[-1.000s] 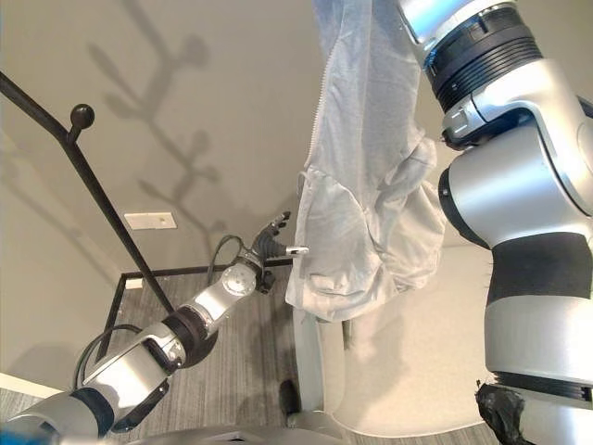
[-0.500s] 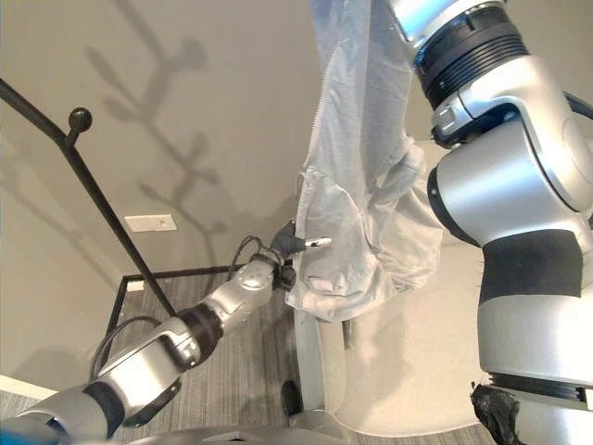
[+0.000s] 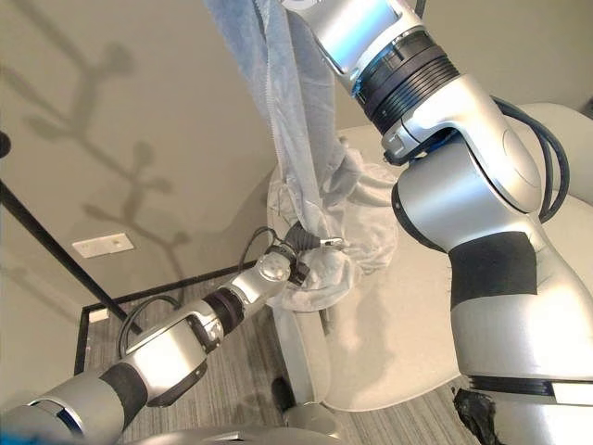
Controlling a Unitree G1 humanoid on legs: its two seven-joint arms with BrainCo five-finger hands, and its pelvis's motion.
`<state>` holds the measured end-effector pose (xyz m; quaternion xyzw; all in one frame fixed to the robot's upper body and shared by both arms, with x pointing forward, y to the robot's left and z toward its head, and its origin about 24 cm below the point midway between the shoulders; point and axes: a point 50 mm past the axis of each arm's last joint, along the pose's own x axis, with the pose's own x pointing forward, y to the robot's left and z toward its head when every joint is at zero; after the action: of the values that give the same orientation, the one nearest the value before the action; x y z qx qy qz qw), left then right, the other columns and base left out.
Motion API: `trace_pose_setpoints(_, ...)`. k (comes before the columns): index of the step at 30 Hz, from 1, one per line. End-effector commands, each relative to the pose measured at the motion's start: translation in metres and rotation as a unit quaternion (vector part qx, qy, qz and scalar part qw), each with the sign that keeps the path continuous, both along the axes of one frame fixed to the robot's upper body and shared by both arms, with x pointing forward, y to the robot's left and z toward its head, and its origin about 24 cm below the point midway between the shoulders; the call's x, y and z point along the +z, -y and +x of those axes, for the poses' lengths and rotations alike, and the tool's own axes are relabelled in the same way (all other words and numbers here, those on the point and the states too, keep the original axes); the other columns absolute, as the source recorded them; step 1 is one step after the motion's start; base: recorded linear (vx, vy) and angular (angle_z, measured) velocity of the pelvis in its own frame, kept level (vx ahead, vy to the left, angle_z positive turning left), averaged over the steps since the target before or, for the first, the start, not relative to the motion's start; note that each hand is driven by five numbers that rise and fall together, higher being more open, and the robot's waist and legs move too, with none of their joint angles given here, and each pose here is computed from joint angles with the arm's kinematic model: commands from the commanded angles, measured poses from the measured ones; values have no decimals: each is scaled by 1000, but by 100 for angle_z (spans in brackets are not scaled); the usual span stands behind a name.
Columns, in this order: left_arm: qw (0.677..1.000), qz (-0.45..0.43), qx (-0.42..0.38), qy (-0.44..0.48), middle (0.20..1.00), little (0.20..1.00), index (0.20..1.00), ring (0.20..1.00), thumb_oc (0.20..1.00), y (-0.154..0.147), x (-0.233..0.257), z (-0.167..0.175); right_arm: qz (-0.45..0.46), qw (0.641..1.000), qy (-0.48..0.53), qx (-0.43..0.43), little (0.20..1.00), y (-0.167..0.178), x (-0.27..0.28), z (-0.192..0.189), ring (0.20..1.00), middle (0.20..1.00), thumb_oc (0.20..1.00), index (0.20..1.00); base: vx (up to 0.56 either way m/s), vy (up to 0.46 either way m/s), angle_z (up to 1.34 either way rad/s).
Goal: Hang the clothes on the sofa on the clothes rack.
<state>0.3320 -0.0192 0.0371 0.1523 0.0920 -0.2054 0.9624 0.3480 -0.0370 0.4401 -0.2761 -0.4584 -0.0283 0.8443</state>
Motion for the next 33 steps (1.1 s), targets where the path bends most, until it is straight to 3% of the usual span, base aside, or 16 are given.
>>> trace_pose_setpoints(1,999,7,-7,51,200,200,200,200,200,17,31,13,51,998,34,-8,200,9,40,-12,200,200,200,200,7,2,-10)
trace_pose_setpoints(15,995,56,68,49,200,200,200,200,200,-33,21,31,73,995,14,-62,200,47,39,0,200,200,200,200,-6,-9,2)
trace_pose_setpoints(20,984,90,55,140,200,200,200,200,200,-46,47,41,71,991,27,-108,200,76,47,-1,200,200,200,200,-24,-13,9)
trace_pose_setpoints(23,972,105,59,202,200,200,200,200,200,-65,63,43,76,986,43,-142,200,106,50,-5,200,200,200,200,-62,-18,26)
trace_pose_setpoints(25,959,102,70,254,200,200,200,200,200,-98,76,38,74,980,64,-172,200,137,50,-14,200,200,200,200,-55,-12,28)
trace_pose_setpoints(33,952,89,105,274,200,200,200,200,200,-165,68,2,76,970,70,-220,200,173,44,-19,200,200,200,200,-27,48,12)
